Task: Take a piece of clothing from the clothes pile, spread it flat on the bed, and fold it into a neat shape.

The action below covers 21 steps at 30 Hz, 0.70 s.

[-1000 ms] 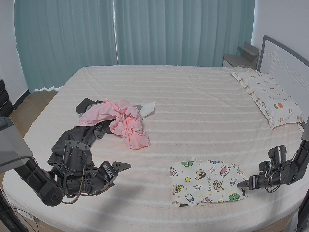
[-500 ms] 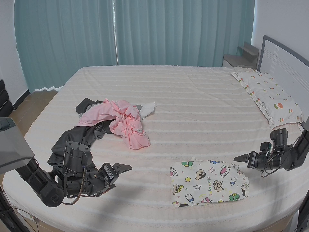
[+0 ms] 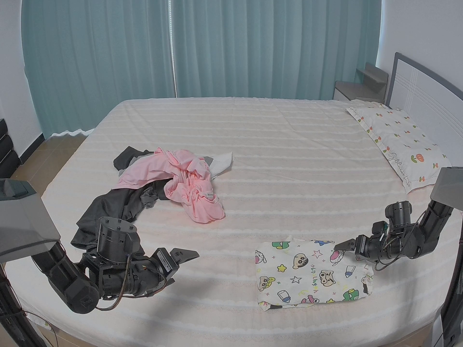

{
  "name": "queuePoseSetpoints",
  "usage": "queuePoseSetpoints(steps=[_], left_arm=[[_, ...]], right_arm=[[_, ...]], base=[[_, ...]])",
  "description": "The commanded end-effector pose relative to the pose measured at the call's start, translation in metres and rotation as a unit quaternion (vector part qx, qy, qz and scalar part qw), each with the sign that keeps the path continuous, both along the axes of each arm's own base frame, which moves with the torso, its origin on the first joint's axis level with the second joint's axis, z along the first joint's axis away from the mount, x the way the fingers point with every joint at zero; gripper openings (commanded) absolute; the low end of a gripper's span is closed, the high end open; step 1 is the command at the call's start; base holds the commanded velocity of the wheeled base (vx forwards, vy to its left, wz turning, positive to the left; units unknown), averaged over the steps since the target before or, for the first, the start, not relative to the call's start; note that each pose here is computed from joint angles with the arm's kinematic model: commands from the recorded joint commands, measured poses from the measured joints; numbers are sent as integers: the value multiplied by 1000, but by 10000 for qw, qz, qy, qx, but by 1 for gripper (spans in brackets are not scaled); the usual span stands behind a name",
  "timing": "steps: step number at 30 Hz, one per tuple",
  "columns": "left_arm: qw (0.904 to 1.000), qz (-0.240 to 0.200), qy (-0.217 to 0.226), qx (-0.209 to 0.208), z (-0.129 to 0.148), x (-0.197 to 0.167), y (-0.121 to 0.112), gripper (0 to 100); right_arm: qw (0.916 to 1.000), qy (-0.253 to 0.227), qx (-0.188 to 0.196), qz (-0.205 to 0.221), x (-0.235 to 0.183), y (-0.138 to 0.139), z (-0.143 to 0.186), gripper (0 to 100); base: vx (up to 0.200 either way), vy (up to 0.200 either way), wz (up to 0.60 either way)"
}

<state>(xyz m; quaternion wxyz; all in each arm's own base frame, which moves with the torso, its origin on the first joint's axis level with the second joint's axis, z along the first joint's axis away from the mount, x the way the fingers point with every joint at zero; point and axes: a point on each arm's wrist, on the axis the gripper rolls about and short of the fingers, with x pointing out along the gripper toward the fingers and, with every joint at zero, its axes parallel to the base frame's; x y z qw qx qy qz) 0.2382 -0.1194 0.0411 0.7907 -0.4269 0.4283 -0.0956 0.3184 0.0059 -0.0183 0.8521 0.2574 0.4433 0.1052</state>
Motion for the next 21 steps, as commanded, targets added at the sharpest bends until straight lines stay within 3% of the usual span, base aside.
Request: queuePoseSetpoints(steps=[1,8,18,21], left_arm=[[10000,1,15,6,-1,0,0,100],[10000,-16,20,14,-1,-1,-1,100],[10000,-14,27,29,-2,-1,-1,100],[10000,-14,34,33,-2,-1,-1,100]], right_arm=[[10000,-12,9,-19,2,0,-1,0],[9999,-18,38,-166,1,-7,2,0],[9952,-750,331,-534,1,-10,27,0],[9954,-684,301,-602,-2,-12,24,0]], base=[[0,0,0],[0,0,0],[0,0,0],[0,0,0]])
